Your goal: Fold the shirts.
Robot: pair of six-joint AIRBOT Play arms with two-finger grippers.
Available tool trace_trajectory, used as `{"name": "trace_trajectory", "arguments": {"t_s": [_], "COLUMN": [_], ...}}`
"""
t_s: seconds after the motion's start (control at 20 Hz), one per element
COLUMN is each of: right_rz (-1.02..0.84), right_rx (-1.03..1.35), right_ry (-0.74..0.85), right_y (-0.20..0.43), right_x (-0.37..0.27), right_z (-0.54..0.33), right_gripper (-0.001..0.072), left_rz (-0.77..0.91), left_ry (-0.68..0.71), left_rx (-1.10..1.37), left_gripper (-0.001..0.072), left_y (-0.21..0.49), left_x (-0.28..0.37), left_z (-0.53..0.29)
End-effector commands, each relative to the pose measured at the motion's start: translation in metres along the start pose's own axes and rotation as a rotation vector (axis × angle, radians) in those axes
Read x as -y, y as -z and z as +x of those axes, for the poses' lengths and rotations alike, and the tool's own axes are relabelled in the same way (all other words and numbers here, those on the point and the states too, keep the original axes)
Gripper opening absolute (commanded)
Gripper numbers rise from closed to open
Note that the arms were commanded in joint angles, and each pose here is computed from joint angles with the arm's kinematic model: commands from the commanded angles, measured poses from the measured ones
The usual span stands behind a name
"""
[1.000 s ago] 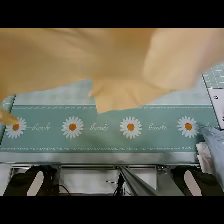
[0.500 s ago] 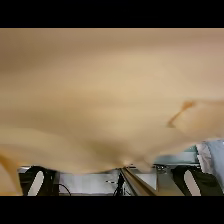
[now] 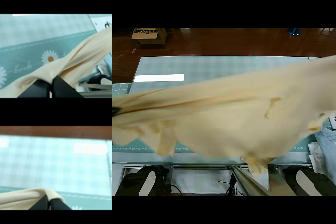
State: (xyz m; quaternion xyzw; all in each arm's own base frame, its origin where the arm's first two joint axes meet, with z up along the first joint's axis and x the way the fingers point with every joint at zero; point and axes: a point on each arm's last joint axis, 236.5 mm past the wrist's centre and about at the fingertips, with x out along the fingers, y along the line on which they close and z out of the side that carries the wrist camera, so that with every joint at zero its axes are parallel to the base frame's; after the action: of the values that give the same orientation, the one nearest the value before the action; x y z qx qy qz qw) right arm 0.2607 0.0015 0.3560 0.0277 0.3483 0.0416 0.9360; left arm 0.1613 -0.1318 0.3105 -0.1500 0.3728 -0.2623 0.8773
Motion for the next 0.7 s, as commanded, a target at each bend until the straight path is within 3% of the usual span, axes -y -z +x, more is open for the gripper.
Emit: {"name": "trace_trajectory", "arguments": {"t_s": [0.0,0.15,0.3,0.65], "right_rz": [0.058,0.060,0.072,0.137], "right_rx": [-0.248,-0.407,-0.421,-0.413], "right_ry": [-0.141,-0.195,-0.216,-0.202], "right_y": [0.005,0.017,0.019,0.036], "right_x": [0.004,-0.002,-0.010,-0.008], "right_z": [0.104,0.202,0.284,0.394], "right_gripper": [0.0023,0.0023,0.0024,0.0026], "left_rz": [-0.163,-0.260,-0.279,-0.399], "left_ry": [0.052,0.129,0.139,-0.002], "left_rx": [-0.088,-0.102,-0.104,-0.037], "left_gripper": [0.0019,0.0019,0.0020,0.0021], "left_y": [0.007,-0.006,-0.023,-0.031], "left_x": [-0.057,-0.091,-0.128,-0.233], "left_z": [0.081,0.146,0.207,0.302]}}
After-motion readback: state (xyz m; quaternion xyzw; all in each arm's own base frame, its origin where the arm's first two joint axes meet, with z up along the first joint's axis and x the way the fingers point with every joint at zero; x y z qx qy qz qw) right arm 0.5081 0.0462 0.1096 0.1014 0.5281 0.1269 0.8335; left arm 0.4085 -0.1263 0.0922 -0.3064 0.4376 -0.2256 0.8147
